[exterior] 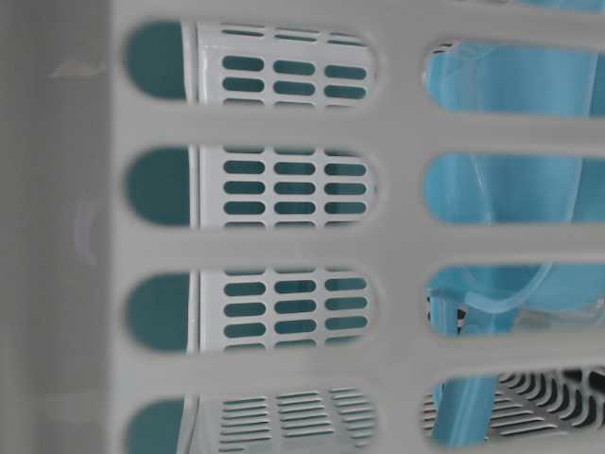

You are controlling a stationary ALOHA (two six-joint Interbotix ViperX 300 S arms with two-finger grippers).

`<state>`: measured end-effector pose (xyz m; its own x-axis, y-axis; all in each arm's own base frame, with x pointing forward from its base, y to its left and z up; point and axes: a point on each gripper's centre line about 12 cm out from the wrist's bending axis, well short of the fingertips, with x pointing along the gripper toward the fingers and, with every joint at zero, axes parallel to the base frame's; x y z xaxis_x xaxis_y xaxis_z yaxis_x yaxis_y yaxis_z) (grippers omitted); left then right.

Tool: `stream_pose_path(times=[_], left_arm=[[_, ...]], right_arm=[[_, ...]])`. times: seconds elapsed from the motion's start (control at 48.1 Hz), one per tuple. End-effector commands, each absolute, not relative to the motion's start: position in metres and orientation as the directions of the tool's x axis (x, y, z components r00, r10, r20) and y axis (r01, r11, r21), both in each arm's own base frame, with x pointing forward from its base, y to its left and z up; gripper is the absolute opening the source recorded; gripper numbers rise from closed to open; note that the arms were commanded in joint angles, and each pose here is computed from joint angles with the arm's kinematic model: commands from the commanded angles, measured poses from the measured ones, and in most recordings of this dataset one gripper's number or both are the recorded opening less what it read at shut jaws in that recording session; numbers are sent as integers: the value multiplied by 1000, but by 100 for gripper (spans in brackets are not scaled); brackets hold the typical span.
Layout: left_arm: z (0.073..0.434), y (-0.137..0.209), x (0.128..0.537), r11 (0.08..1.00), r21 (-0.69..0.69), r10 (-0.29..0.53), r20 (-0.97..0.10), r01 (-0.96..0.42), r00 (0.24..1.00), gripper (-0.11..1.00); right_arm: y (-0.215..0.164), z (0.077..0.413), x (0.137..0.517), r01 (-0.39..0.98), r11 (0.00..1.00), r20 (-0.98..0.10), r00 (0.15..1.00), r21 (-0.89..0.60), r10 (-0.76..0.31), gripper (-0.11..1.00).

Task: Pick up the dustpan from the shopping basket with the left arm.
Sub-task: 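Move the left gripper from its rest position toward the basket, then lower the open left gripper onto the blue dustpan handle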

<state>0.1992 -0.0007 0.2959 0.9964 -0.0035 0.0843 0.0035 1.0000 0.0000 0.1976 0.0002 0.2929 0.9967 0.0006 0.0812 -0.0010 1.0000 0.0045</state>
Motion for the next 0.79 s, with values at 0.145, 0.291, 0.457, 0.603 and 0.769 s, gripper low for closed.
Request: stream_pose_path(times=[0.145, 0.291, 0.457, 0.603, 0.769], left_arm=[[325, 0, 209, 1000, 17, 2, -63, -1, 998, 0], [352, -2, 222, 1000, 22, -4, -181, 8, 983, 0], [367, -11, 251, 998, 31, -32, -331, 45, 943, 0], [365, -18, 284, 997, 38, -40, -483, 67, 875, 0], [354, -28, 321, 994, 47, -46, -635, 98, 771, 0]], right_arm=[[2, 300, 200, -11, 998, 102, 995, 67, 4, -1], [2, 301, 199, -18, 994, 104, 995, 103, 7, -1], [3, 300, 199, -25, 994, 102, 995, 111, 14, -1], [5, 300, 199, -32, 993, 96, 995, 109, 22, -1], [6, 298, 200, -37, 993, 83, 996, 111, 28, -1]])
